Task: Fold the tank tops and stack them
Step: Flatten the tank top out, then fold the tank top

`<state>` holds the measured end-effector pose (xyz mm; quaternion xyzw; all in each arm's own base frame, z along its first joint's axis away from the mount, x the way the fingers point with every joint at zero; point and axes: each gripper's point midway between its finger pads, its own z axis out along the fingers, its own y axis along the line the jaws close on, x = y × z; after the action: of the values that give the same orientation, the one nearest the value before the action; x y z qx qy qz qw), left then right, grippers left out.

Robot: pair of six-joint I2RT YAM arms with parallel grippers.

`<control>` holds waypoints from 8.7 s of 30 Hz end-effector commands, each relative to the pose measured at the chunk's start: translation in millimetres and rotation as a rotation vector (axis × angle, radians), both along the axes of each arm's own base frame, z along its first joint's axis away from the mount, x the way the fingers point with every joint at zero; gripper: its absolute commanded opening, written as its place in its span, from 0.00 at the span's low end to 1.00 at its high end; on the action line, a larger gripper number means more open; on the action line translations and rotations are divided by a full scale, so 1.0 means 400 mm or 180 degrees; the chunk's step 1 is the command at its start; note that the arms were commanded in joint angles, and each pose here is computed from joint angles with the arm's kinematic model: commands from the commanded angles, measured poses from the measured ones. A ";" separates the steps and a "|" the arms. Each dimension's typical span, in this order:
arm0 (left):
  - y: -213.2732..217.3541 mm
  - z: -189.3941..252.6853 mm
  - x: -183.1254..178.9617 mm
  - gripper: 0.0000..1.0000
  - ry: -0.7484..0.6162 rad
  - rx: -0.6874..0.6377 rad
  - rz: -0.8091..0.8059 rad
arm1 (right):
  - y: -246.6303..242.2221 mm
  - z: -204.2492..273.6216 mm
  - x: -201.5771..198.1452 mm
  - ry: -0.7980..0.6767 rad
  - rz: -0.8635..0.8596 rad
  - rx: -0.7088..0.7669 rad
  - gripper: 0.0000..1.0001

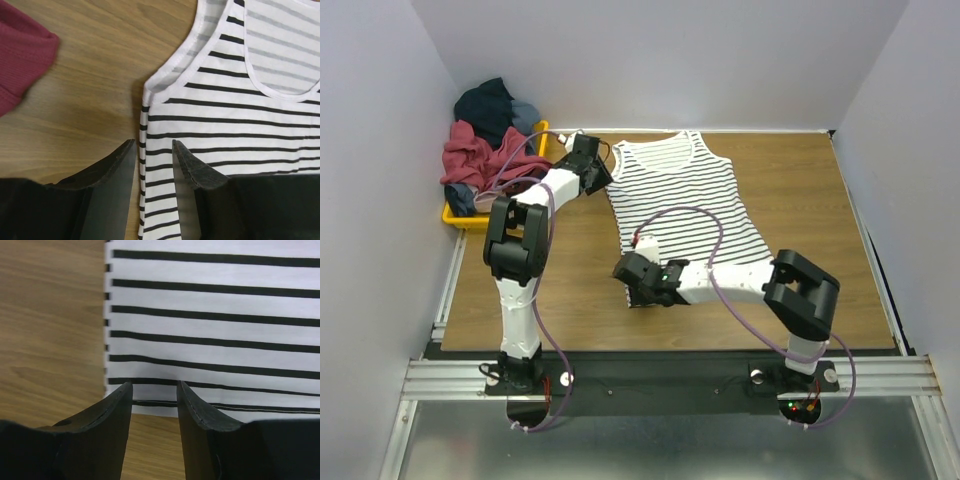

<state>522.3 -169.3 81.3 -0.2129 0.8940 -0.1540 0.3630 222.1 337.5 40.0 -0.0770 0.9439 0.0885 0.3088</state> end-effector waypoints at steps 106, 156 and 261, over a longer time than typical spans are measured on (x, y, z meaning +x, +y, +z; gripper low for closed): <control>0.134 -0.043 -0.045 0.00 0.0038 0.0452 0.0515 | 0.187 0.077 -0.205 0.0278 0.0918 0.0538 0.03; -0.293 0.085 0.066 0.00 -0.0389 0.0380 -0.0051 | -0.181 0.042 -0.094 0.0071 -0.0426 0.0685 0.03; -0.065 -0.035 0.125 0.46 -0.0129 -0.0059 0.0032 | -0.049 -0.073 -0.099 0.0296 0.0302 0.0003 0.50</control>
<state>564.4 -196.2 56.8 -0.2331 0.8829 -0.1748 0.3683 194.1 303.7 22.8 -0.1059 0.9492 0.0887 0.2828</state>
